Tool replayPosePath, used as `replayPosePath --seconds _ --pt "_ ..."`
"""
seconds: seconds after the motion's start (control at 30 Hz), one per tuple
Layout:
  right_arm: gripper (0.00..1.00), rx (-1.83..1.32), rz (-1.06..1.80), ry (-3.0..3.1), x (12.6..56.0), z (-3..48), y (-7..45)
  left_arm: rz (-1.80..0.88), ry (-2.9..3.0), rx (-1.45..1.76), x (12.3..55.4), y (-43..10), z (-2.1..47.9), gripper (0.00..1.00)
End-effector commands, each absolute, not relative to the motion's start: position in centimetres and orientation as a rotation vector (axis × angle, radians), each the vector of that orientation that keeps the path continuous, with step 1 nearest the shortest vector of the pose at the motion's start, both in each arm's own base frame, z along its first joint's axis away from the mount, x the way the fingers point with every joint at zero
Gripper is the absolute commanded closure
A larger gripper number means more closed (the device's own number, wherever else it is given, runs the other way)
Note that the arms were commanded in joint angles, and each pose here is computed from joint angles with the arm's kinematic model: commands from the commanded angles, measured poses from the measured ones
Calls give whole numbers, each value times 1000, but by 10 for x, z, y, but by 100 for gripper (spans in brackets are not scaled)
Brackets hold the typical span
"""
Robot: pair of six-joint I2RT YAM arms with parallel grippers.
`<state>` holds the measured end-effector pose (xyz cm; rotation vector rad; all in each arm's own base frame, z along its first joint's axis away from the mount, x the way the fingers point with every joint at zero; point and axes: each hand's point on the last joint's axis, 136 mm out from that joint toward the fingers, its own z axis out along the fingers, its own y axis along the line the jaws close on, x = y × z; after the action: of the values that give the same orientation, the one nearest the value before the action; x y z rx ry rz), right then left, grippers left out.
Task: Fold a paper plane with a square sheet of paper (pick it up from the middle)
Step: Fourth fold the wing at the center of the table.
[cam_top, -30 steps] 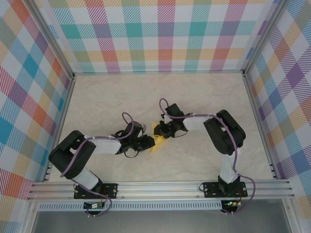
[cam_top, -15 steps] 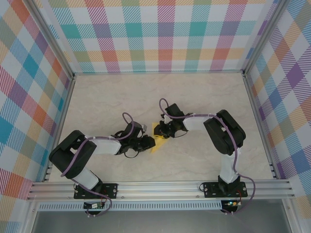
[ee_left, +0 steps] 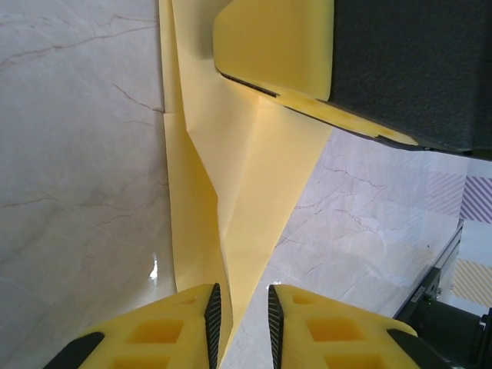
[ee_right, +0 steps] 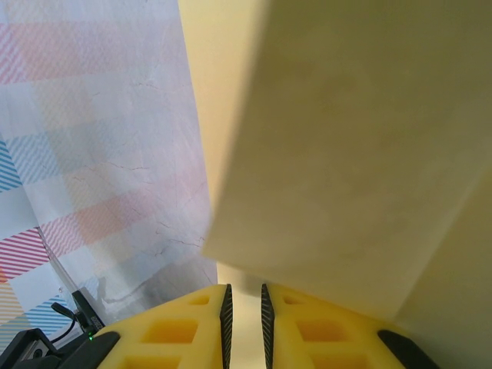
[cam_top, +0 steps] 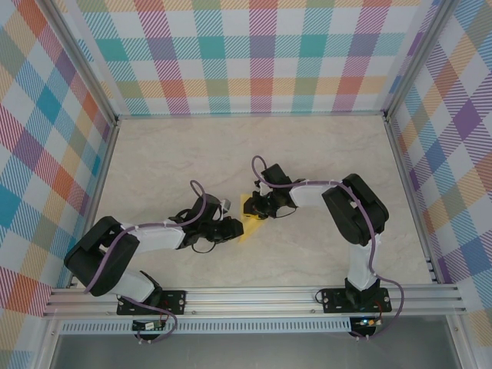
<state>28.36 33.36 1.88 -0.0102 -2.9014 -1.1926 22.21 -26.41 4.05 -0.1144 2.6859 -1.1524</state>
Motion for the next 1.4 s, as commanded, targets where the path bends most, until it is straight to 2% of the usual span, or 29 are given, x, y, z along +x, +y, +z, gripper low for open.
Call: replayPosePath --seconds 0.0,0.17,0.27,0.5,0.87,1.1,1.23,1.37 --pt "80 -62 -1004 -2874 262 -17 315 -1162 2711 -110 218 -262 31 77" --pt "80 -62 -1002 -2873 262 -17 314 -1168 2728 -101 216 -264 25 80" --pt "80 -64 -997 -2874 261 -18 314 -1170 2740 -95 215 -264 23 90" --pt "80 -75 -969 -2876 259 -26 310 -1179 2791 -54 204 -263 15 97" --pt "80 -96 -893 -2873 256 -42 304 -1142 2951 -47 177 -253 -9 99" --pt "80 -107 -847 -2884 254 -45 299 -1141 2976 -38 170 -250 -2 92" --pt "80 -99 -858 -2877 254 -43 300 -1049 2925 -85 174 -236 17 78" --pt "81 -94 -853 -2878 253 -43 300 -1009 2813 -203 186 -224 43 69"
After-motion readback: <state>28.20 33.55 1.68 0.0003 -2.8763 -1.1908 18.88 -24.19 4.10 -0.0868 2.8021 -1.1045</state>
